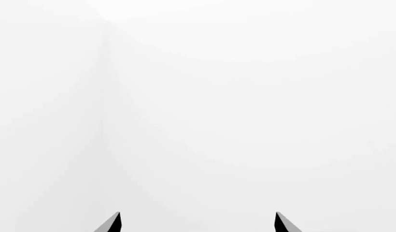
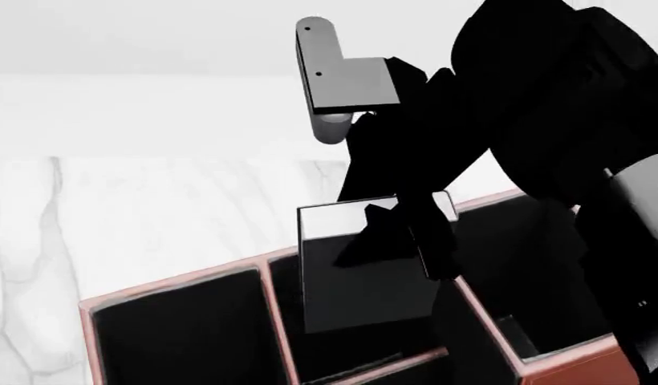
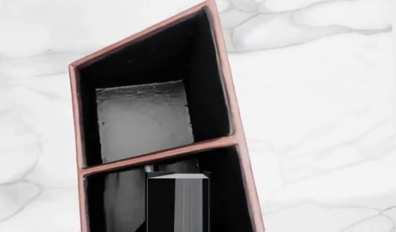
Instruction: Pick up the book and place it in the front compartment of the caddy.
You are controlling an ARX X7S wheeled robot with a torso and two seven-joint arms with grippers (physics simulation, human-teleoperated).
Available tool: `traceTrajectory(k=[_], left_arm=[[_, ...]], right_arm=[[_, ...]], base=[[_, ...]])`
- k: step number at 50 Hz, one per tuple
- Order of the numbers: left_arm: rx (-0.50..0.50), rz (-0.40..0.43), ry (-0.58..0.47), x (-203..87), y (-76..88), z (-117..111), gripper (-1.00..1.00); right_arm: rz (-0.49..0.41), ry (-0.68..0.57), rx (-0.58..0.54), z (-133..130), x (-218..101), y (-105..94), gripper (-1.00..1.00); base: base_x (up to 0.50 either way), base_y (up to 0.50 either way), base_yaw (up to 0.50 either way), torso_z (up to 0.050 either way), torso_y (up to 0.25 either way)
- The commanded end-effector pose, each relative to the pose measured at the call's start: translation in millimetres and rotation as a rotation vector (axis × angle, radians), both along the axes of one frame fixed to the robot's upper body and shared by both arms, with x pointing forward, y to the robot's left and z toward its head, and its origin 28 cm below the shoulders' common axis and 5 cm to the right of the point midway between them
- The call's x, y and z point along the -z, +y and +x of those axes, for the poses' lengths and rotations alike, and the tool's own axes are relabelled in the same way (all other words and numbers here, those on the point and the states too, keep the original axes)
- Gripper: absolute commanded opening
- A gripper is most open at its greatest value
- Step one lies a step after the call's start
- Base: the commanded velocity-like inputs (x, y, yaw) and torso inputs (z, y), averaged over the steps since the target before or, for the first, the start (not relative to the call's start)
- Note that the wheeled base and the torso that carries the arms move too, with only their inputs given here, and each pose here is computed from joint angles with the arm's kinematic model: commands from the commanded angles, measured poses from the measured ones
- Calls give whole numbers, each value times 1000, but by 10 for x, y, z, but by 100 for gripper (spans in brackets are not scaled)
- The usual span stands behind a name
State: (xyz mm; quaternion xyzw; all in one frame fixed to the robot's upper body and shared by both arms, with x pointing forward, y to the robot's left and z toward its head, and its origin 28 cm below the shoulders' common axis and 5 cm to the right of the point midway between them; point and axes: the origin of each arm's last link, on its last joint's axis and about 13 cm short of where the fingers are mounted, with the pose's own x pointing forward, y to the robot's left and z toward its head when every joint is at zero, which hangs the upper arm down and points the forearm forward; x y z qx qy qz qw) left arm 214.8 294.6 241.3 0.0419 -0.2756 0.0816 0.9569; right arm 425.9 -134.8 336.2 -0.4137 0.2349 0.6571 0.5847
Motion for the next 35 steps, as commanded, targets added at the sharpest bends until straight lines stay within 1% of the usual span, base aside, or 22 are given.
traceTrajectory(k=[1,9,10,18,19,27,29,35], left_arm=[[-1,-3,-3,6,13,-1,100],[-6,-19,-7,-3,20,3,100],[-7,-8,-5,0,16,3,100],[8,-2,0,5,20,-5,100],[-9,8,3,3,24,-3,100],[-9,22,-4,-1,17,0,100],[3,-6,-3,-7,22,-1,100],[-3,1,-4,3,25,-5,100]], right_arm=[[5,1,-36,79,36,114,-100],[6,13,-17,127,90,108,-100],[8,15,-16,128,91,110,-100],[8,21,-16,135,114,115,-100],[15,21,-16,135,111,118,-100],[12,23,-21,140,126,131,-100],[16,22,-22,140,121,136,-100],[15,26,-21,143,144,139,-100]], base=[[0,0,0,10,0],[0,0,0,0,1],[0,0,0,0,0],[0,0,0,0,1],[0,0,0,0,0],[1,0,0,0,-221],[0,0,0,0,0],[-2,0,0,0,0]])
